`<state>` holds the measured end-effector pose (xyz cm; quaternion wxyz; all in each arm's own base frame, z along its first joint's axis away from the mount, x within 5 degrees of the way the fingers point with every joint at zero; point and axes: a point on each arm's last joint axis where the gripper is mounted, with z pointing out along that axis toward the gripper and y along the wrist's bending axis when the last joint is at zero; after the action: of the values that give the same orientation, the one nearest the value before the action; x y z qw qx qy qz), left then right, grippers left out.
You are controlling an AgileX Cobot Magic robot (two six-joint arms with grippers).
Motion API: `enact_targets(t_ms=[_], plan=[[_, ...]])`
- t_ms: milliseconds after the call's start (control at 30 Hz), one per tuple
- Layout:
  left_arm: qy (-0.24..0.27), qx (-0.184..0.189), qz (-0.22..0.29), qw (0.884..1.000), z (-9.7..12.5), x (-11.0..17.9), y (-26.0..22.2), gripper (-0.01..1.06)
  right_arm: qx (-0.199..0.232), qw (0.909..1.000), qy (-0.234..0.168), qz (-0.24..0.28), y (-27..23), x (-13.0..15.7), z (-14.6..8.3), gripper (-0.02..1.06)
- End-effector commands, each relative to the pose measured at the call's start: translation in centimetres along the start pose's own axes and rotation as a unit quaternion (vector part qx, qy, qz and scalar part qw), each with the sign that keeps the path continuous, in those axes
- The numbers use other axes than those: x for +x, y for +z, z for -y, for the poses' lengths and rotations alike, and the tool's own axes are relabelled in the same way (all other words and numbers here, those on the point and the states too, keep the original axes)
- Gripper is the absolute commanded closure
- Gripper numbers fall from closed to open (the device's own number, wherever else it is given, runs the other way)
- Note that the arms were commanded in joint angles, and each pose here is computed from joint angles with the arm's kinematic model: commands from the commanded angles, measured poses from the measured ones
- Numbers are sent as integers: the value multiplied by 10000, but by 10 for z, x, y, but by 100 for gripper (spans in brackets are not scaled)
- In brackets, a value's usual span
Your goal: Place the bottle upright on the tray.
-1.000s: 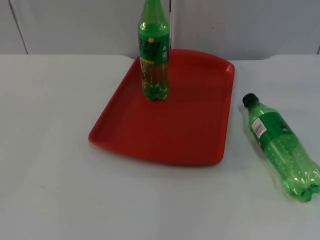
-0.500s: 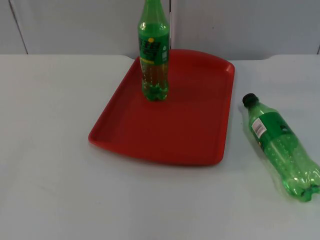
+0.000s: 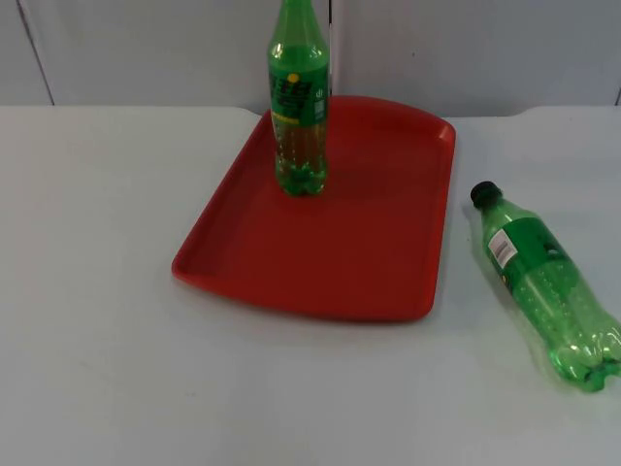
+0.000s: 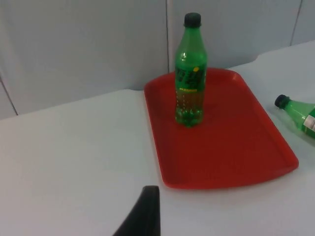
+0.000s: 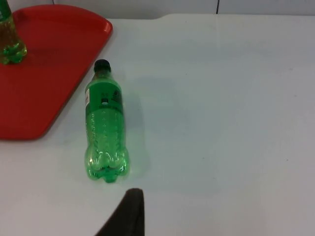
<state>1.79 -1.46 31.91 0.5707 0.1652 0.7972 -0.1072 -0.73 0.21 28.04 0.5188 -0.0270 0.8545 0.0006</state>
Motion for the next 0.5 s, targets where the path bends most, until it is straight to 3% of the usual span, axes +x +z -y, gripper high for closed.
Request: enact_targets(t_ms=[0,233,467], plan=[[16,63,-14,10000,2,6,-6,12,-28,10000,-26,31,0,0,0,-1],[86,48,229,9997,4,16,-23,12,-28,10000,-26,31,0,0,0,-1],[234,-95,80,9996,2,23,-28,12,-28,10000,-26,31,0,0,0,-1]])
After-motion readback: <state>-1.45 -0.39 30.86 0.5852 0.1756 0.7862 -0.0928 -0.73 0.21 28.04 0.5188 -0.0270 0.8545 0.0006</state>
